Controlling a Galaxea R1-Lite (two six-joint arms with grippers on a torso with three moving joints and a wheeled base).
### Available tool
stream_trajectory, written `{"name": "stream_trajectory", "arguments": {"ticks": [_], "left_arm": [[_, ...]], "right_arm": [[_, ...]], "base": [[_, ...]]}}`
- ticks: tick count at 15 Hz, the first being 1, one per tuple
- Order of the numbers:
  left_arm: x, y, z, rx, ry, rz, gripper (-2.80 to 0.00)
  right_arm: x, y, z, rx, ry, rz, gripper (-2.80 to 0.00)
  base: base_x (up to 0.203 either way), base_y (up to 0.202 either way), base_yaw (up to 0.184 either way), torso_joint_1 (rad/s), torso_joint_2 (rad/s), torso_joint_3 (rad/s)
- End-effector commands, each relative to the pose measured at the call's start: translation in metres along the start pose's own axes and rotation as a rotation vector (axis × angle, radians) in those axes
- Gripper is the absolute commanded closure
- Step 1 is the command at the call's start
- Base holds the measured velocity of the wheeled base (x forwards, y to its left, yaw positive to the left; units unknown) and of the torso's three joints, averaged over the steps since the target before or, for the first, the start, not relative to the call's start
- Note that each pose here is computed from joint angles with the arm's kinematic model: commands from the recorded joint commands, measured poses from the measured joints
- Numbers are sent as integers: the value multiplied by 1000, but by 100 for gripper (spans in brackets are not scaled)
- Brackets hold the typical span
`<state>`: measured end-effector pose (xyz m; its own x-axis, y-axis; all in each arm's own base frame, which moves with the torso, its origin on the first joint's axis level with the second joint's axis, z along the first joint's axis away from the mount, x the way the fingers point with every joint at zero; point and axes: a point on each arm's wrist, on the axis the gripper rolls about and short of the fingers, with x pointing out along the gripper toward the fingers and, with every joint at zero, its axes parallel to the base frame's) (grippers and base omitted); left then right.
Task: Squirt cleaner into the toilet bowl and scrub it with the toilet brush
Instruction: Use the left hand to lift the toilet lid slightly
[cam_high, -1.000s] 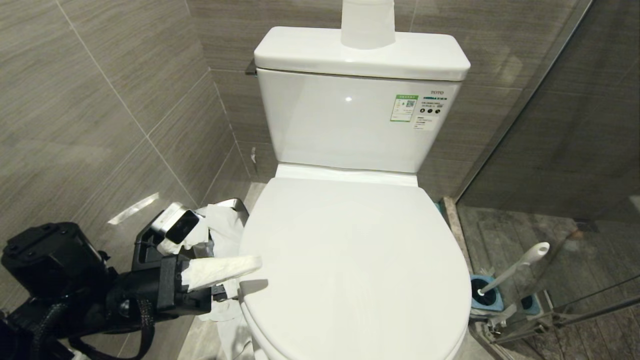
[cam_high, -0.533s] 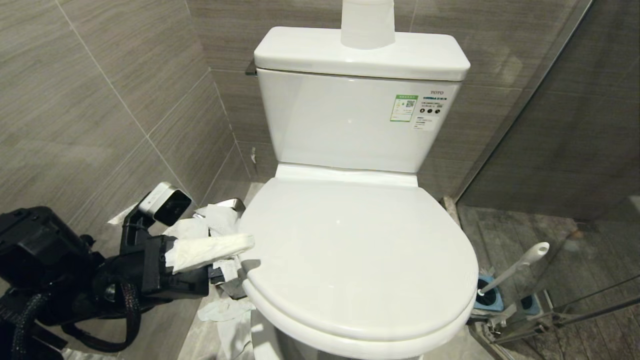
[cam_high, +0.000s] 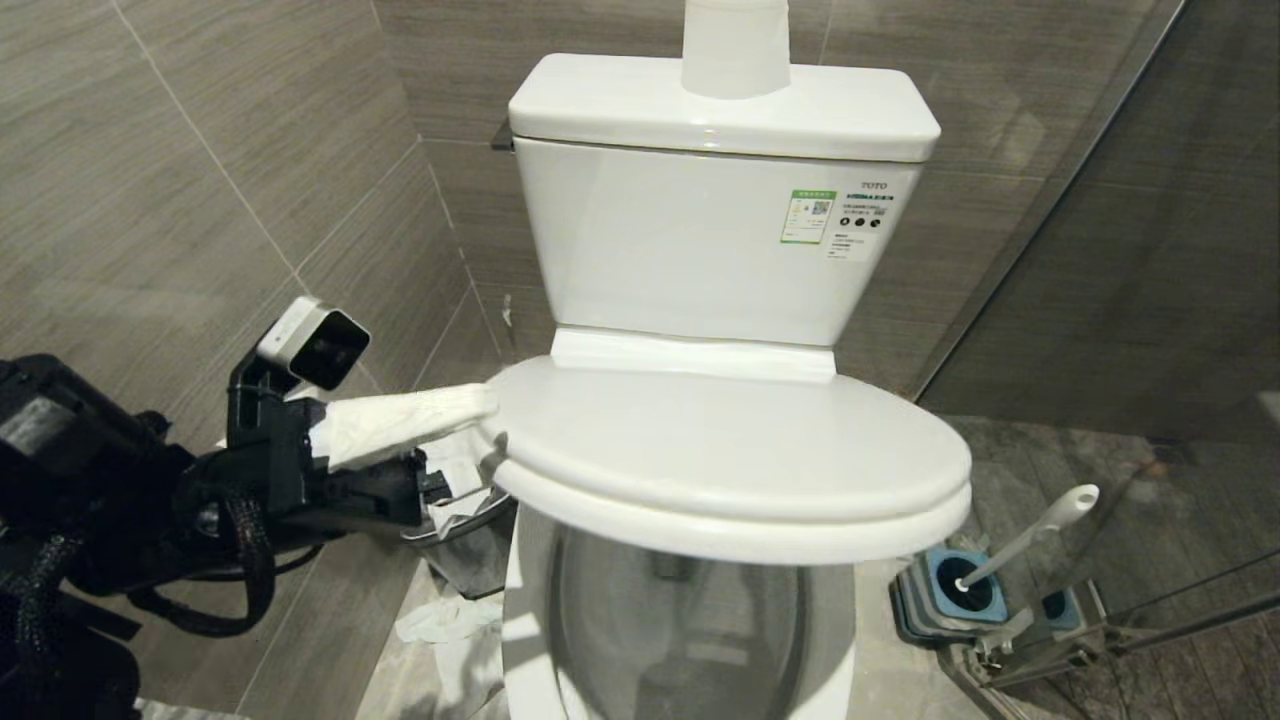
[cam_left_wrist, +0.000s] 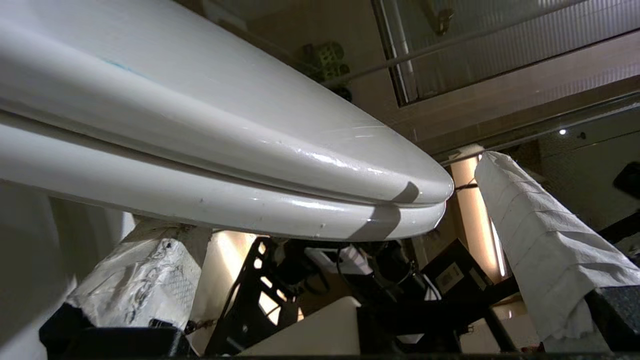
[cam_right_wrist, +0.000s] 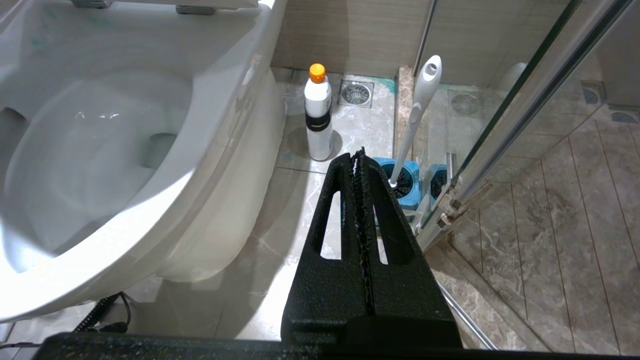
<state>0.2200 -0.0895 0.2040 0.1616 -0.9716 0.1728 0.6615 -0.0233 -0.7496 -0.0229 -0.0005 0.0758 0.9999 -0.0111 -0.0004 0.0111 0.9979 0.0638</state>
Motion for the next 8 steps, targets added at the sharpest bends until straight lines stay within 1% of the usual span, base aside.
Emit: {"name": "stream_trajectory", "arguments": {"ticks": [1, 5, 8], "left_arm": [[4, -11, 12, 30, -9, -35, -280], [7, -15, 24, 69, -34, -50, -280], [11, -16, 34, 63, -53, -61, -280]], "right_arm": [[0, 0, 0, 1, 0, 0, 0], [0, 0, 0, 1, 0, 1, 0], [0, 0, 0, 1, 0, 2, 0]], "base": [[0, 0, 0, 0, 0, 0], [0, 0, 0, 0, 0, 0], [0, 0, 0, 0, 0, 0]]}}
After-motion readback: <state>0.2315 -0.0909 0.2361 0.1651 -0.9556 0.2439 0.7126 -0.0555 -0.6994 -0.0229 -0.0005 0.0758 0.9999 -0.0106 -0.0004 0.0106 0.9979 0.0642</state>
